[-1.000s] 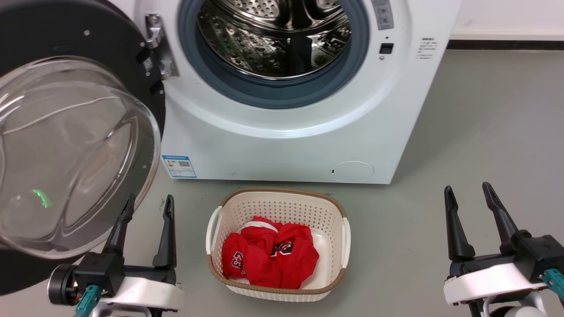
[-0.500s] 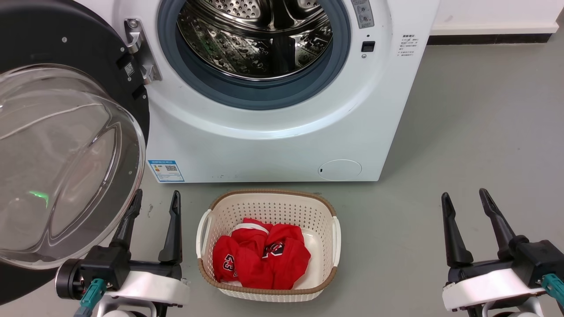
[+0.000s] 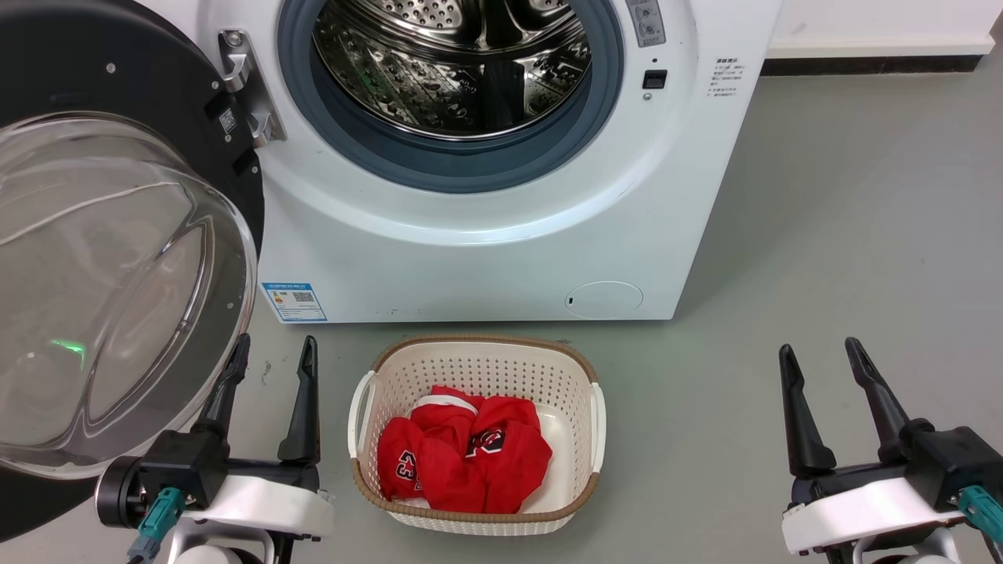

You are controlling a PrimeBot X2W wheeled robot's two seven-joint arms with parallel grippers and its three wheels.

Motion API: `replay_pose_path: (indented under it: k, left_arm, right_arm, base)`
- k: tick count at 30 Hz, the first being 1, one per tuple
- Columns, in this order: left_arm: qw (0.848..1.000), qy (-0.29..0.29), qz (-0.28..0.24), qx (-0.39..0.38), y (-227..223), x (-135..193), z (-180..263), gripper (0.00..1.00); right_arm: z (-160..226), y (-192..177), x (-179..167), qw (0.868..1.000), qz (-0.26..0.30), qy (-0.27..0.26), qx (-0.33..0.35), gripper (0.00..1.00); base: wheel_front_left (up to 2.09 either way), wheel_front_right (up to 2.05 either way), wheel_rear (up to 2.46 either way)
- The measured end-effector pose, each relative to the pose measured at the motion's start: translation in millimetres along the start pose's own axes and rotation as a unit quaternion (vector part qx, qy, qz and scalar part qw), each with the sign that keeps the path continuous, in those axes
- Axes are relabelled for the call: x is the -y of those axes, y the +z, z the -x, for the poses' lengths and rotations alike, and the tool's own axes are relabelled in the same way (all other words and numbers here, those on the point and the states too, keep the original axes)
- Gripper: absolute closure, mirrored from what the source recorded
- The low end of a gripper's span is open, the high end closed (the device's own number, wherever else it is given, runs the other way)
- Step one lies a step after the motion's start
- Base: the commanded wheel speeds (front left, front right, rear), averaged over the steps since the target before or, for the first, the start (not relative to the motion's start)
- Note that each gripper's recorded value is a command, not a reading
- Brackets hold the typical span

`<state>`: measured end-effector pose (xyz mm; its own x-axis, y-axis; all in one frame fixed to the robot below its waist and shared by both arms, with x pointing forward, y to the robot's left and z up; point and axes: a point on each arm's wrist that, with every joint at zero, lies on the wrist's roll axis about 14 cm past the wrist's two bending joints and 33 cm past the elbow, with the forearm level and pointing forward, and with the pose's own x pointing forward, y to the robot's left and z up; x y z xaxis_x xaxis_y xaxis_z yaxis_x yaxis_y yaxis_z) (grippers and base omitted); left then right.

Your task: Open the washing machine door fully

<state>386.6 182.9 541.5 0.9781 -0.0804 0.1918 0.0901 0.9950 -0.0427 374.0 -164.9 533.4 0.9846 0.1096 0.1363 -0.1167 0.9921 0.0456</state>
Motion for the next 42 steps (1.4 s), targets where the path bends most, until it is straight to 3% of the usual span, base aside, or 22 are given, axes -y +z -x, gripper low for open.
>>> replay_pose_path:
  k: [15,16,21,31,42]
  left_arm:
    - [1.0,-0.002,-0.001,0.001,1.5,0.0,0.1,0.0]
    - [1.0,-0.001,-0.001,0.0,0.4,-0.2,0.6,1.0]
    - [0.999,0.006,0.012,-0.039,-23.2,0.4,12.5,1.0]
    - [0.992,0.038,0.105,-0.057,-31.0,-8.4,15.5,1.0]
    - [0.975,0.066,0.2,-0.067,-36.6,-15.0,16.5,1.0]
  right_arm:
    - [1.6,0.4,0.6,1.0,-0.001,-0.001,0.0,0.0]
    - [2.1,-0.7,0.5,1.0,-0.002,-0.001,-0.001,1.0]
    - [11.9,-21.5,1.3,0.999,-0.009,-0.005,-0.036,1.0]
    - [13.8,-27.9,7.7,0.993,-0.11,-0.029,-0.044,1.0]
    - [11.2,-30.9,13.9,0.976,-0.207,-0.048,-0.047,1.0]
  base:
    - [0.0,0.0,0.0]
    - [0.0,0.0,0.0]
    - [0.0,0.0,0.0]
    - [0.0,0.0,0.0]
    - [0.0,0.0,0.0]
